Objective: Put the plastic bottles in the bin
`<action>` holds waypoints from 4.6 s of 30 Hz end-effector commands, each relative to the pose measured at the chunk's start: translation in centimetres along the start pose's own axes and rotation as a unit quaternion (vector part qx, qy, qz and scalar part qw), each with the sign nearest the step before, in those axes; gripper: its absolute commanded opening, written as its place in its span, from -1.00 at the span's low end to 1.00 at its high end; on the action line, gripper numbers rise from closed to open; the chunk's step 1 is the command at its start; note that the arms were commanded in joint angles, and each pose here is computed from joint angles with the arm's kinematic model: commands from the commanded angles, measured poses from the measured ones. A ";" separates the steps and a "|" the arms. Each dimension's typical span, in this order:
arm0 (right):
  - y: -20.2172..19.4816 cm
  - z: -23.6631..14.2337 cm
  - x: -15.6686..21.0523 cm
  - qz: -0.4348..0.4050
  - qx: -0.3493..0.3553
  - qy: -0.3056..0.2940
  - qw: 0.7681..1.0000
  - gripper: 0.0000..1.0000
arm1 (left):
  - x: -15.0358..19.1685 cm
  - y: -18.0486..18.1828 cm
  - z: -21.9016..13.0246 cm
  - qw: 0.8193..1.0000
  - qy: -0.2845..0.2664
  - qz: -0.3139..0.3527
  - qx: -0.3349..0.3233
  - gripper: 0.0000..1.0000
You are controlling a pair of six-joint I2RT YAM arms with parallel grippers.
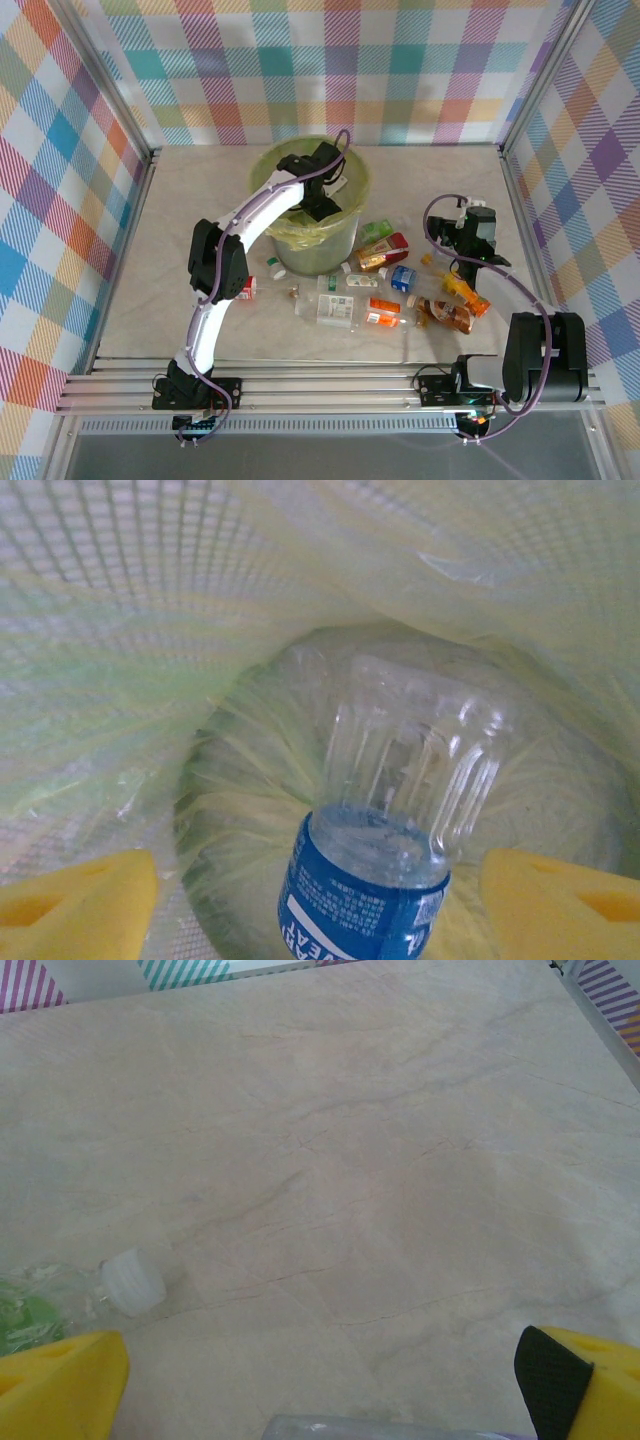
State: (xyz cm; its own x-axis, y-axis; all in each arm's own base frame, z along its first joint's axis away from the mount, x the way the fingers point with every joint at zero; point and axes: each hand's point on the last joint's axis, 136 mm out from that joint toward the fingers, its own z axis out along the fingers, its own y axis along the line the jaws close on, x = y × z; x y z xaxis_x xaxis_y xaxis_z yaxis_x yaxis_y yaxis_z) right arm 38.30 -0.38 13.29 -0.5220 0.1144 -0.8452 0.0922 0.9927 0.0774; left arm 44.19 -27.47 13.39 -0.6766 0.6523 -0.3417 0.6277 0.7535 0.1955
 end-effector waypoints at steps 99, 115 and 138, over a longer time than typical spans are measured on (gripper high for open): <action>0.3 0.2 -0.8 0.003 0.003 0.010 1.000 0.99 | 27.6 1.6 -0.3 0.617 -0.079 -0.782 0.039 0.96; 0.4 0.3 -0.7 0.003 0.001 0.012 1.000 0.99 | 28.5 1.4 1.8 0.597 -0.066 -0.799 0.036 0.77; 0.5 0.3 -0.6 0.003 -0.002 0.015 1.000 0.99 | 29.2 4.4 -1.9 0.578 -0.133 -0.805 0.010 0.14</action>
State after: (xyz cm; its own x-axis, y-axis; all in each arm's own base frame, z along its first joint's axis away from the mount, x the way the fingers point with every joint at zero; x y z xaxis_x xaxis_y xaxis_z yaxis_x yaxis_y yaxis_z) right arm 38.21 -0.29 12.64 -0.5620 0.1196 -0.8184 0.0989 0.9921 0.0770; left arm 26.26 -6.39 4.63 -0.3424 -0.9294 -0.1376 -0.7510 0.3588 -0.5544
